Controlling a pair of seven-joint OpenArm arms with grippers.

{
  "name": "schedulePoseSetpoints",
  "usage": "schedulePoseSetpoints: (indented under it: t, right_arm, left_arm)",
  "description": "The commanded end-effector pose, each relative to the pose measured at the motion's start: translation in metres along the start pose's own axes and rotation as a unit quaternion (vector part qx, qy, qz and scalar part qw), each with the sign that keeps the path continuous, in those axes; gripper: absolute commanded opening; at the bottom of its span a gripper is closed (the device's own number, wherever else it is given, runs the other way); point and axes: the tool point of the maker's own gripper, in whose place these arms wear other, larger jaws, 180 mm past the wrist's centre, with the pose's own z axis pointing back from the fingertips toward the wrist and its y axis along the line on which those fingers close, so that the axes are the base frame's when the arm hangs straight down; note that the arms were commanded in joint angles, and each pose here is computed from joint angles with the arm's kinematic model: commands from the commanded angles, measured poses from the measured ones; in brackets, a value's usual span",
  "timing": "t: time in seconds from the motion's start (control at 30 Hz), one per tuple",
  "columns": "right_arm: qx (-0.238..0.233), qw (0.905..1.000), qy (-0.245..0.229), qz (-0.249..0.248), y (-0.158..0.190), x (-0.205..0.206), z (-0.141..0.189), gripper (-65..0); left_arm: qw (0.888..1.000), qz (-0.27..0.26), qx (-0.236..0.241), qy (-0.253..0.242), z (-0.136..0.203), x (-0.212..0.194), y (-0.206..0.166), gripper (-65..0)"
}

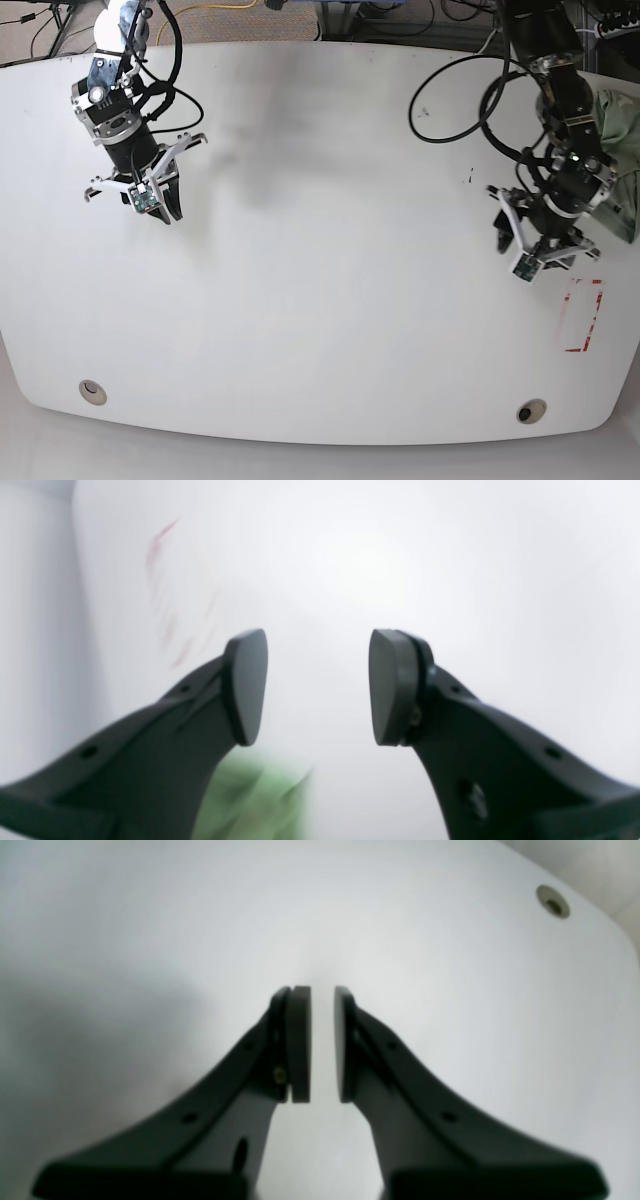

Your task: Layout the t-shirt on the table in an organized manner, then fold the t-shirt properly

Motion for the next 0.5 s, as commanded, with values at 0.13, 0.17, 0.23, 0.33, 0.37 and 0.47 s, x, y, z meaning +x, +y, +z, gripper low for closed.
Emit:
schedulePoseSetpoints:
  t: [0.13, 0.17, 0.23, 0.33, 0.37, 0.47]
  right_arm:
    - [-0.013, 0.9992, -0.024, -0.029, 0.004, -0.011, 0.024, -57.7]
    - [-0.016, 0.9990, -0.022, -0.035, 0.004, -0.015, 0.027, -57.7]
    - [-0.025, 0.9981, -0.024, -0.051, 0.006, -0.021, 0.035, -57.7]
    - [-0.035, 0.9969, -0.019, -0.068, 0.007, -0.032, 0.046, -57.7]
    - [-0.036, 0.9966, -0.010, -0.073, 0.010, -0.040, 0.053, -57.7]
    - [-0.031, 0.9962, 0.012, -0.081, 0.018, -0.056, 0.065, -57.7]
  left_arm:
    - [0.989, 0.070, -0.009, -0.128, 0.011, 0.019, -0.052, -42.4]
    - [0.987, 0.084, -0.006, -0.135, 0.013, 0.018, -0.056, -42.4]
    - [0.982, 0.113, -0.004, -0.149, 0.017, 0.015, -0.069, -42.4]
    - [0.980, 0.136, -0.013, -0.145, 0.025, 0.003, -0.091, -42.4]
    - [0.980, 0.142, -0.017, -0.141, 0.030, -0.004, -0.100, -42.4]
    - [0.979, 0.152, -0.020, -0.137, 0.044, -0.015, -0.115, -42.5]
